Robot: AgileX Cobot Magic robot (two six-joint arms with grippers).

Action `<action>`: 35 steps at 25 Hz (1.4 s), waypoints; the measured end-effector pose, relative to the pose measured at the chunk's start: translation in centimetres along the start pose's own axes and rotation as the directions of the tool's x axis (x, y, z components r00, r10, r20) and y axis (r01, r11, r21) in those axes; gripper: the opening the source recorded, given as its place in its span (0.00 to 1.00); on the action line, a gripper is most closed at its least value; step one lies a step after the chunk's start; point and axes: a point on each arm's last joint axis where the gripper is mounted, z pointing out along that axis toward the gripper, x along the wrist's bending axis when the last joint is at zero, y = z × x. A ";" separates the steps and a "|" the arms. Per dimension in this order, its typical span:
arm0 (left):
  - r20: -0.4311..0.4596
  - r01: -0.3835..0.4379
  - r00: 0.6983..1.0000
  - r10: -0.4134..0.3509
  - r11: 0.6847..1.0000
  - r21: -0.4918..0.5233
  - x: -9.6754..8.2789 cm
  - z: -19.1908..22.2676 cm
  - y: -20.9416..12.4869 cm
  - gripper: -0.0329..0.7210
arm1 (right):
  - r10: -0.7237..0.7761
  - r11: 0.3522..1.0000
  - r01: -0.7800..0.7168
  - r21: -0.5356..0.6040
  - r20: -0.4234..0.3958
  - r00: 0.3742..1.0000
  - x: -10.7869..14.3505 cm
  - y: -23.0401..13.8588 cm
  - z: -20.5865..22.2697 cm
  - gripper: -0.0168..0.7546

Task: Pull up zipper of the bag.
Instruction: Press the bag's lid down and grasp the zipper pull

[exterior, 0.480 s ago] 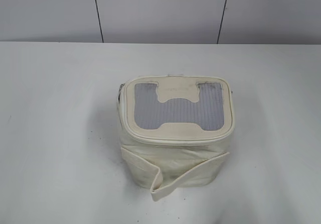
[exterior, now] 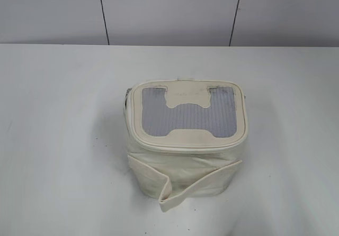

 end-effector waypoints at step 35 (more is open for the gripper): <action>0.000 0.000 1.000 0.000 1.000 0.000 0.0 0.0 0.0 0.45 | 0.000 1.000 0.000 0.000 0.000 1.000 0.0 0.0 0.0 0.75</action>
